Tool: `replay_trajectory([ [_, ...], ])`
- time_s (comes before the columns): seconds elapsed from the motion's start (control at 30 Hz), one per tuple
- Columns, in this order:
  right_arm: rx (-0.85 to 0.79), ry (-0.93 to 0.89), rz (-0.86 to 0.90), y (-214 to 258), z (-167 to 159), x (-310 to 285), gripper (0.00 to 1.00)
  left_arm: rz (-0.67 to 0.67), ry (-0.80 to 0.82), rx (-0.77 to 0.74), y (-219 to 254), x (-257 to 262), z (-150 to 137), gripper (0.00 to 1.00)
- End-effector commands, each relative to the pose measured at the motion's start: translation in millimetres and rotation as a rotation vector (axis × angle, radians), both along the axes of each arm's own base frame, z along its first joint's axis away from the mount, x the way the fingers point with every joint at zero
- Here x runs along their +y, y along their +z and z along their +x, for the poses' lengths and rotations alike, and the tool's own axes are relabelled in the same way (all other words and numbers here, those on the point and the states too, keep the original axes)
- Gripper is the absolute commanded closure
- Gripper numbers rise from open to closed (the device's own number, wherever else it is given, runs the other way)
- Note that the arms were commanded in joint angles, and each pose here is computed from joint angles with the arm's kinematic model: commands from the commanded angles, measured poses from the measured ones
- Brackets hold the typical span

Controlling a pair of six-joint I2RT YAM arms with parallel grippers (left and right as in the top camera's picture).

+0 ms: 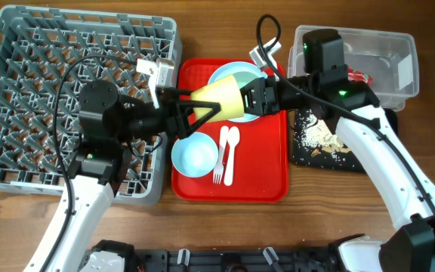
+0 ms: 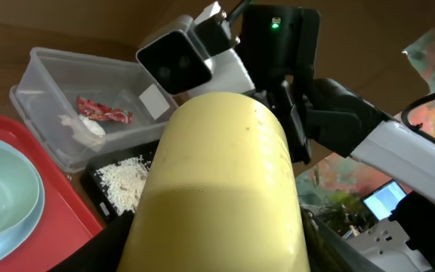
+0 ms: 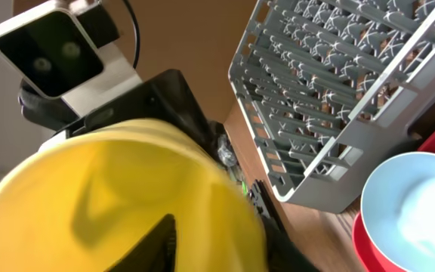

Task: Sort waste into correct bins and load items into the dishwasher rack
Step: 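Hand the yellow cup from the right gripper to the left gripper, then place the yellow cup in the dish rack with the left gripper, then grasp the pale green bowl on the tray with the left gripper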

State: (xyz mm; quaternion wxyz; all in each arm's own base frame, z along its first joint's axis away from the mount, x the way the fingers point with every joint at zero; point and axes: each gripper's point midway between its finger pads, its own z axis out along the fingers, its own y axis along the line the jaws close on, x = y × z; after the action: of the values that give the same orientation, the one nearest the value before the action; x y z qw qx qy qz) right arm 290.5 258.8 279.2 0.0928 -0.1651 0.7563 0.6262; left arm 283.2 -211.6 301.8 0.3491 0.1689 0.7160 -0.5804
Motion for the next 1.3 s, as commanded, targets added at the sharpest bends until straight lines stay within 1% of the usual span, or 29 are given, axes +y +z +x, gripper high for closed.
replay_trajectory([
  [0.0,-0.027,0.045,0.040,10,-7,1,0.56,0.049,0.076,0.004,-13,7,14,0.79],
  [0.07,-0.029,-0.012,0.004,3,4,-5,0.50,0.062,0.117,0.012,-17,13,20,0.96],
  [0.1,-0.025,-0.062,-0.039,-5,12,-8,0.46,0.075,0.137,0.003,-19,18,24,0.96],
  [0.13,-0.011,-0.149,-0.126,-21,24,-16,0.42,0.107,0.198,0.025,-29,29,32,0.96],
  [0.2,0.016,-0.289,-0.294,-51,41,-34,0.42,0.217,0.367,0.112,-61,60,50,0.96],
  [0.27,-0.006,-0.337,-0.387,-66,46,-47,0.42,0.288,0.487,0.182,-80,87,57,0.96],
  [0.3,-0.008,-0.386,-0.485,-80,49,-63,0.42,0.326,0.571,0.248,-88,111,56,0.96],
  [0.33,-0.008,-0.413,-0.543,-86,49,-73,0.42,0.371,0.655,0.316,-92,134,53,0.96],
  [0.37,-0.010,-0.431,-0.584,-89,49,-82,0.41,0.409,0.706,0.355,-94,148,49,0.96],
  [0.4,-0.026,-0.453,-0.656,-93,47,-97,0.41,0.476,0.779,0.399,-94,170,44,0.96],
  [0.43,-0.035,-0.478,-0.727,-95,46,-111,0.41,0.568,0.884,0.470,-93,200,33,0.96],
  [0.5,-0.030,-0.522,-0.863,-96,42,-137,0.40,0.679,1.030,0.573,-87,240,10,0.96],
  [0.57,-0.006,-0.528,-0.891,-98,38,-145,0.40,0.715,1.090,0.624,-89,257,0,0.96],
  [0.6,0.004,-0.526,-0.896,-99,36,-146,0.40,0.772,1.144,0.674,-97,273,-9,0.96],
  [0.67,0.008,-0.524,-0.897,-99,35,-146,0.40,0.847,1.173,0.754,-113,287,-17,0.96],
  [0.9,0.017,-0.520,-0.902,-100,33,-146,0.39,0.977,1.061,0.997,-179,294,-13,0.96],
  [0.93,0.016,-0.520,-0.902,-100,33,-146,0.39,0.989,1.046,1.023,-186,294,-13,0.94],
  [0.97,0.017,-0.520,-0.902,-100,33,-146,0.39,0.995,1.038,1.034,-191,294,-12,0.68],
  [1.0,0.017,-0.520,-0.902,-100,33,-146,0.39,0.997,1.035,1.040,-193,294,-11,0.51],
  [1.03,0.017,-0.519,-0.902,-100,33,-146,0.40,0.996,1.036,1.039,-194,294,-10,0.30],
  [1.07,0.018,-0.519,-0.902,-100,33,-146,0.39,0.994,1.038,1.035,-194,295,-9,0.17],
  [1.1,0.018,-0.519,-0.902,-100,33,-146,0.39,0.988,1.045,1.024,-192,295,-7,0.00],
  [1.17,0.020,-0.518,-0.903,-101,32,-146,0.39,0.956,1.054,0.992,-181,293,-2,0.00],
  [1.2,0.022,-0.517,-0.905,-101,31,-146,0.37,0.908,1.059,0.938,-163,288,7,0.00],
  [1.23,0.031,-0.516,-0.916,-102,29,-148,0.32,0.816,1.033,0.795,-125,265,24,0.00],
  [1.27,0.037,-0.525,-0.946,-105,28,-153,0.29,0.788,1.000,0.695,-107,245,32,0.00],
])
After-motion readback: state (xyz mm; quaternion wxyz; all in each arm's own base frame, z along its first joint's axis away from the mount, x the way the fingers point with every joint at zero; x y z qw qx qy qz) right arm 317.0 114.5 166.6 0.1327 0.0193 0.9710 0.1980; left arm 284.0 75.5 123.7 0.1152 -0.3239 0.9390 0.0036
